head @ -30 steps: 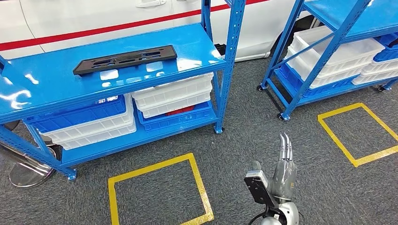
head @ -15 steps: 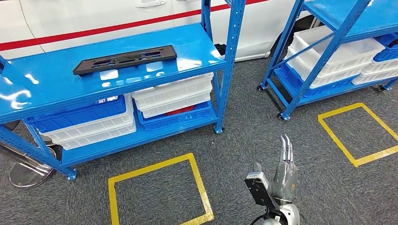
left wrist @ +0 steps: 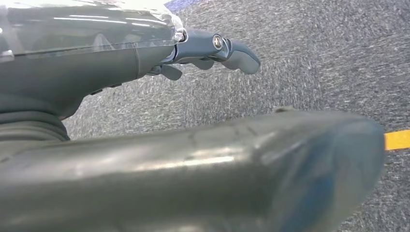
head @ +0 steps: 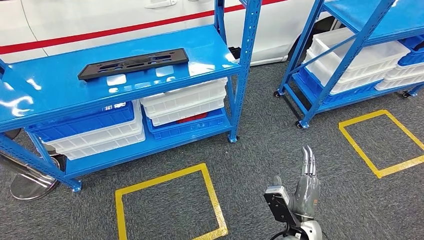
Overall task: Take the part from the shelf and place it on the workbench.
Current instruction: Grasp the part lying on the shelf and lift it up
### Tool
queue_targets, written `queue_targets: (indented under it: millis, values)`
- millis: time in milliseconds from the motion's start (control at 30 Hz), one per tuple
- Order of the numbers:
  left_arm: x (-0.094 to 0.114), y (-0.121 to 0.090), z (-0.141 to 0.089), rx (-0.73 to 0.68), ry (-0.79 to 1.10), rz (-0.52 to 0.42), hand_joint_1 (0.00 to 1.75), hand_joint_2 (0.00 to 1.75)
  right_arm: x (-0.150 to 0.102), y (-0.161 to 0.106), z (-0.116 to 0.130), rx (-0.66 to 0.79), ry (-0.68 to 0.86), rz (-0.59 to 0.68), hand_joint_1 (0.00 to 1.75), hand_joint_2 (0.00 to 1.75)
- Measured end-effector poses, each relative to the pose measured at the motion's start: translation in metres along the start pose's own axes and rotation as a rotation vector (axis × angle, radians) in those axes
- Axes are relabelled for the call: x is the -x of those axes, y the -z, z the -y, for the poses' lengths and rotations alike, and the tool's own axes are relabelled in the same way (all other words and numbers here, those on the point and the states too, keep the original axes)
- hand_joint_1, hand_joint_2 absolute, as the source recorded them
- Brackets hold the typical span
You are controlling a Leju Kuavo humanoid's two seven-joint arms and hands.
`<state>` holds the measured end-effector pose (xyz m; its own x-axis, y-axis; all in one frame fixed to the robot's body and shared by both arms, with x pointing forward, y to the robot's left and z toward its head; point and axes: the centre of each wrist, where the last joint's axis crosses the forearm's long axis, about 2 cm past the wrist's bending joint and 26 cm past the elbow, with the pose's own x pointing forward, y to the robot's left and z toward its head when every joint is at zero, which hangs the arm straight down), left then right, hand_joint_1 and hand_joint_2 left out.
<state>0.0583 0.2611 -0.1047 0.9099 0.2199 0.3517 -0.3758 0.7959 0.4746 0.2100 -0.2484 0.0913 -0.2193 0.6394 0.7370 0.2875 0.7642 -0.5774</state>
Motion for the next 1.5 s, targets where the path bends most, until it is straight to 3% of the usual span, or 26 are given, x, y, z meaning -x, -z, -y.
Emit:
queue_targets:
  millis: [1500]
  values:
    - [0.0,-0.004,0.006,0.014,-0.03,-0.018,0.0,0.0,-0.001,0.017,-0.003,-0.053,0.005,0.003,0.0,0.0]
